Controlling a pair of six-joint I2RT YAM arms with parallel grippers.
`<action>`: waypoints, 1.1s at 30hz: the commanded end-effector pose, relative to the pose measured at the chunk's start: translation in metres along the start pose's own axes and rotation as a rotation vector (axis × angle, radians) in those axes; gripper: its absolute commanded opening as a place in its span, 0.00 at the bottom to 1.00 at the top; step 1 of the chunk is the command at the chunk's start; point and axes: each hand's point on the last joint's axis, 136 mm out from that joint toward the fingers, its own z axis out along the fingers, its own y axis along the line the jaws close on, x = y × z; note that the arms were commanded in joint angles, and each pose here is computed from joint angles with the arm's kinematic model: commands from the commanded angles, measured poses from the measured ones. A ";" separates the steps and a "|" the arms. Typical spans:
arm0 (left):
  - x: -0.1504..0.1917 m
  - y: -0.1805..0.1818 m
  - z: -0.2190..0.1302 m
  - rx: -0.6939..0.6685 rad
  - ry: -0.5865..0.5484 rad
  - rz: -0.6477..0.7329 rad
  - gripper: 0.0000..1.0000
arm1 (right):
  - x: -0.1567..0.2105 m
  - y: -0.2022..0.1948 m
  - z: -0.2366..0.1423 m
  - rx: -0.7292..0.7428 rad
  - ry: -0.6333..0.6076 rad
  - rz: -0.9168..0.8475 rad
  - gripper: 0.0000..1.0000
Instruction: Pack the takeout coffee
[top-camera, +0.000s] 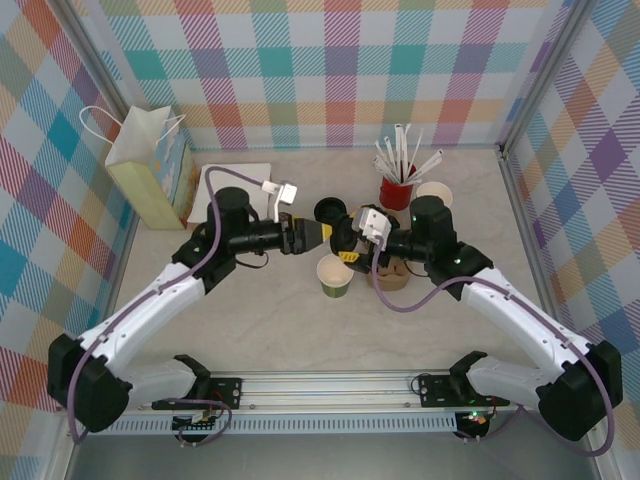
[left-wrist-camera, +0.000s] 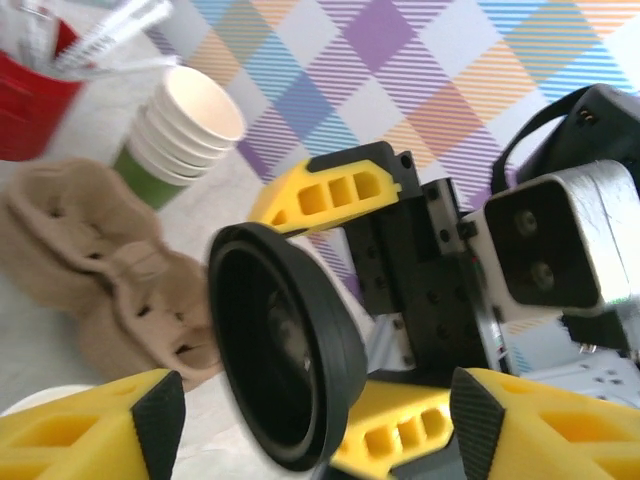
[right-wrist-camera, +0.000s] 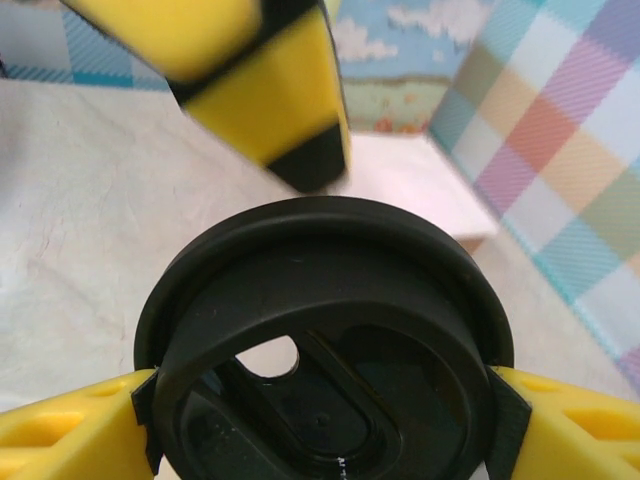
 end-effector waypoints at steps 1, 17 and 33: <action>0.005 0.027 -0.029 -0.225 -0.028 0.080 0.73 | 0.017 0.008 -0.015 -0.013 0.171 0.158 0.79; 0.067 0.113 -0.104 -0.670 -0.163 0.051 0.85 | 0.055 0.012 0.006 0.081 0.726 0.501 0.80; 0.082 0.127 -0.133 -0.756 -0.245 0.042 0.91 | 0.085 0.023 0.052 0.083 1.021 0.501 0.81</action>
